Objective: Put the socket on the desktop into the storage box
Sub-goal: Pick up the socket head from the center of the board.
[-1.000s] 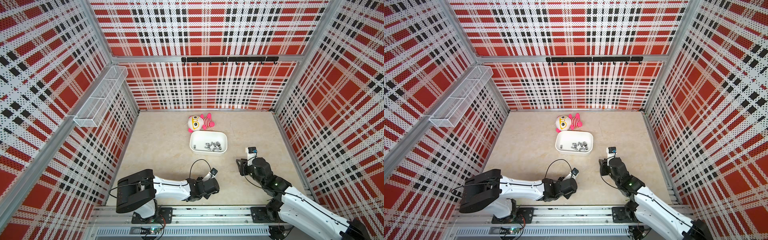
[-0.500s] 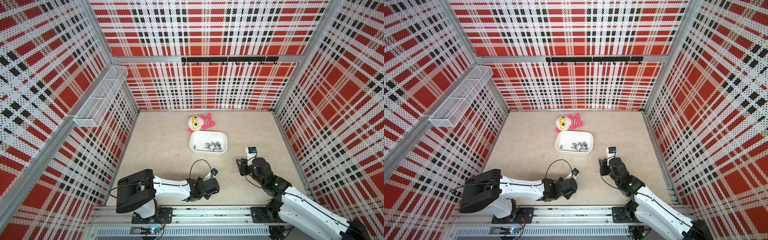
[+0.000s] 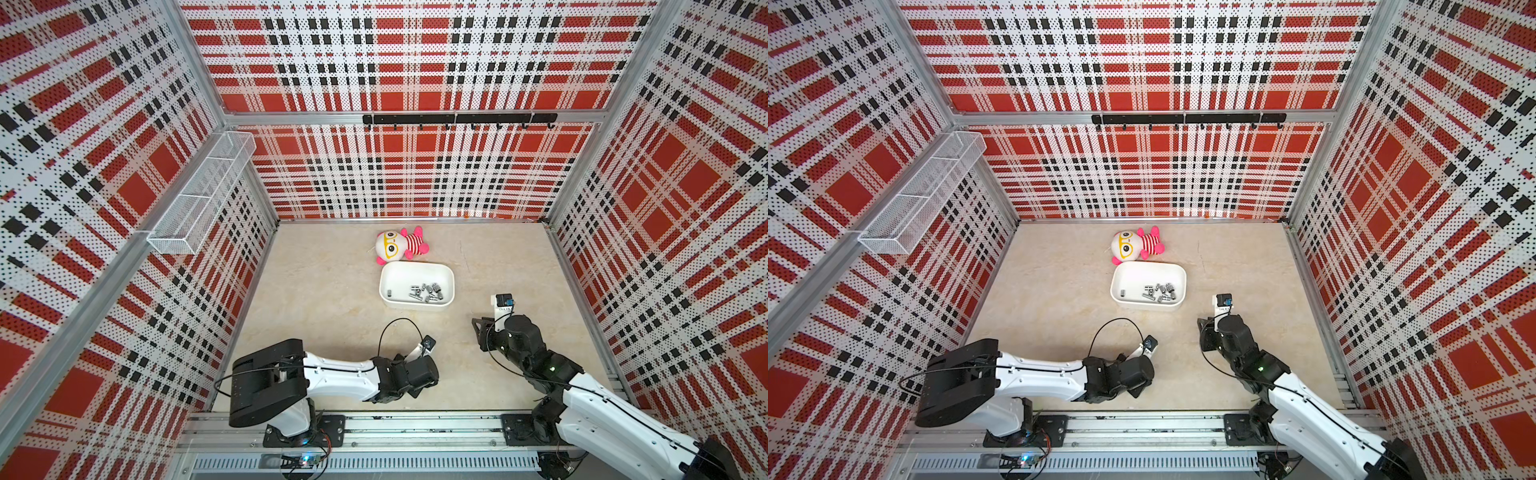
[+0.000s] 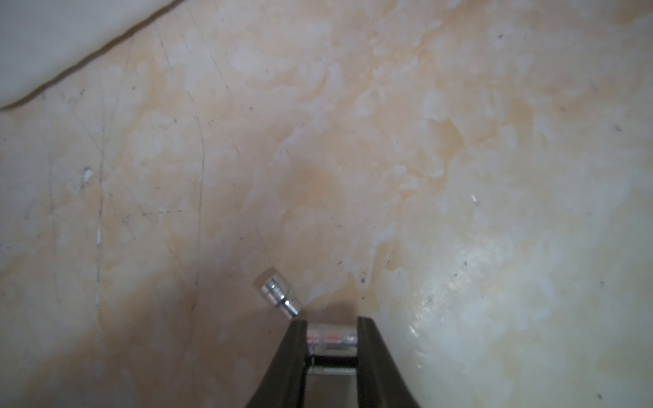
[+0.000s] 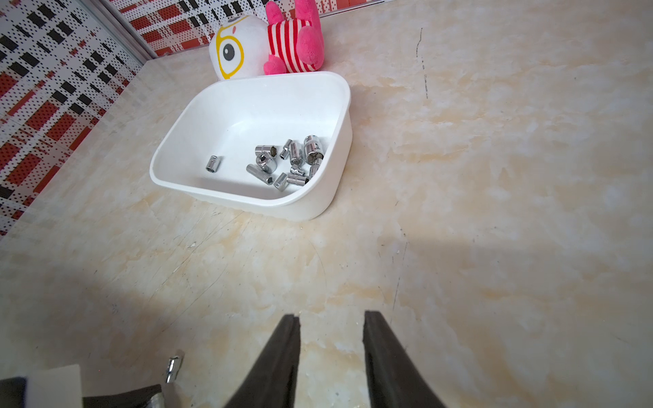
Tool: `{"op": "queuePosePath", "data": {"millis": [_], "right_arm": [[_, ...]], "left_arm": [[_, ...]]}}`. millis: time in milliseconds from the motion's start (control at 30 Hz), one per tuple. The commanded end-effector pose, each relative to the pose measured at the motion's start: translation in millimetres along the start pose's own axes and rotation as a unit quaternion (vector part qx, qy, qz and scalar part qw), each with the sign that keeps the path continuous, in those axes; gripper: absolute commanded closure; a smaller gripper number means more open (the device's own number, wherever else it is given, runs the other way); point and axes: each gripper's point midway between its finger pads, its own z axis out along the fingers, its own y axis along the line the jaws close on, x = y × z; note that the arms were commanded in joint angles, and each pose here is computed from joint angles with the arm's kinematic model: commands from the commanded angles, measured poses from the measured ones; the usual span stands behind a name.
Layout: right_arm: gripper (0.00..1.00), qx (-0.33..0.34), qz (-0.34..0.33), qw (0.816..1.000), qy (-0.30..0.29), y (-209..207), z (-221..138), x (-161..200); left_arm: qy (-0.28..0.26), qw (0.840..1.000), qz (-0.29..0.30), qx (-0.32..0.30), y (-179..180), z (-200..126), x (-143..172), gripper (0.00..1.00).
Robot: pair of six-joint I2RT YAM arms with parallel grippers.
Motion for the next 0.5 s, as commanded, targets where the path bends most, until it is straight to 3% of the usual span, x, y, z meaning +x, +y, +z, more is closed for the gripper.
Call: {"op": "queuePosePath", "data": {"millis": [0, 233, 467], "right_arm": [[0.63, 0.006, -0.003, 1.0, -0.008, -2.8, 0.1, -1.3], [0.6, 0.012, -0.001, 1.0, -0.012, -4.9, -0.6, -2.5], [0.6, 0.023, 0.004, 0.999, -0.026, -9.6, -5.1, -7.6]], "left_arm": [[-0.077, 0.997, -0.029, 0.006, -1.9, -29.6, -47.7, 1.0], [-0.211, 0.971, -0.114, 0.016, 5.9, -88.5, -143.5, 1.0], [-0.246, 0.943, -0.224, 0.032, 52.1, -74.8, -207.4, 1.0]]}}
